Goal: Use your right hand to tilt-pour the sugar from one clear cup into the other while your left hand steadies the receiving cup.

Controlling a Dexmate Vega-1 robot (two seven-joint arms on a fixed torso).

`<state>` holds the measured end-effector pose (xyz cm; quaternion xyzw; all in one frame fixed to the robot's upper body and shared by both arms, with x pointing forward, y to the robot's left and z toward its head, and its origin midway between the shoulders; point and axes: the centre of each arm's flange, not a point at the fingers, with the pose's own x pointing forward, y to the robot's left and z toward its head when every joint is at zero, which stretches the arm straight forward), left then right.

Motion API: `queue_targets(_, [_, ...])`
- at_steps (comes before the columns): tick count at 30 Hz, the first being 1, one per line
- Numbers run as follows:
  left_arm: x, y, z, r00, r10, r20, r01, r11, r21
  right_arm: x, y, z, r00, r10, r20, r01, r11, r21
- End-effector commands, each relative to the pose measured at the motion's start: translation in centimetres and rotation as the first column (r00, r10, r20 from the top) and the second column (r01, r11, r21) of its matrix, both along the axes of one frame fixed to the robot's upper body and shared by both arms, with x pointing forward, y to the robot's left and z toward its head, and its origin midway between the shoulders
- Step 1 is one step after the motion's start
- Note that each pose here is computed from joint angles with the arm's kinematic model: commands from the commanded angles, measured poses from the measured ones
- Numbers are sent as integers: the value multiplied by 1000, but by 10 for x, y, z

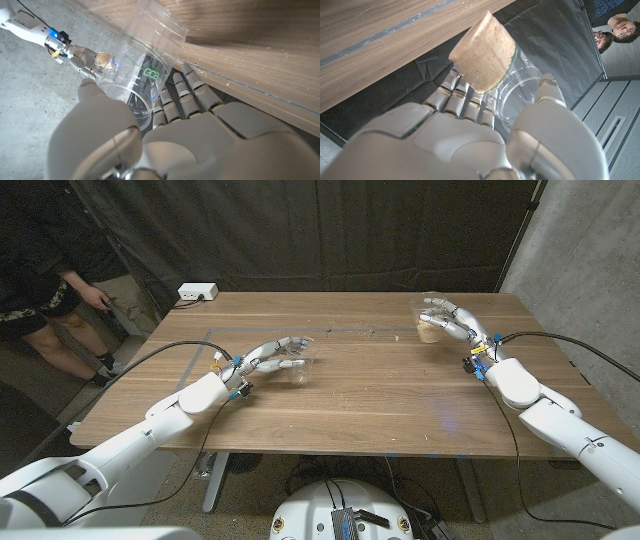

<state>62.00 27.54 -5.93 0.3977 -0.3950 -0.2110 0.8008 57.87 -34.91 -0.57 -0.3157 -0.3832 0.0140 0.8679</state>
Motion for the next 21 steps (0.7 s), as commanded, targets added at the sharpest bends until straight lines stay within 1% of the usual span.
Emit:
queue_targets(1, [0, -6, 0, 1000, -13, -5, 13, 997, -80, 2, -2, 1, 1000, -3, 8, 3, 1000, 15])
queue_targets(5, [-1, -5, 1, 1000, -16, -12, 15, 994, -112, 3, -2, 0, 1000, -3, 11, 2, 1000, 24])
queue_targets(10, [-3, -4, 5, 1000, -19, -13, 17, 991, -134, 5, -2, -2, 1000, -2, 12, 1, 999, 32])
queue_targets(21, [1, -8, 12, 999, -50, -14, 47, 980, -194, 5, -2, -5, 1000, -10, 15, 10, 999, 49])
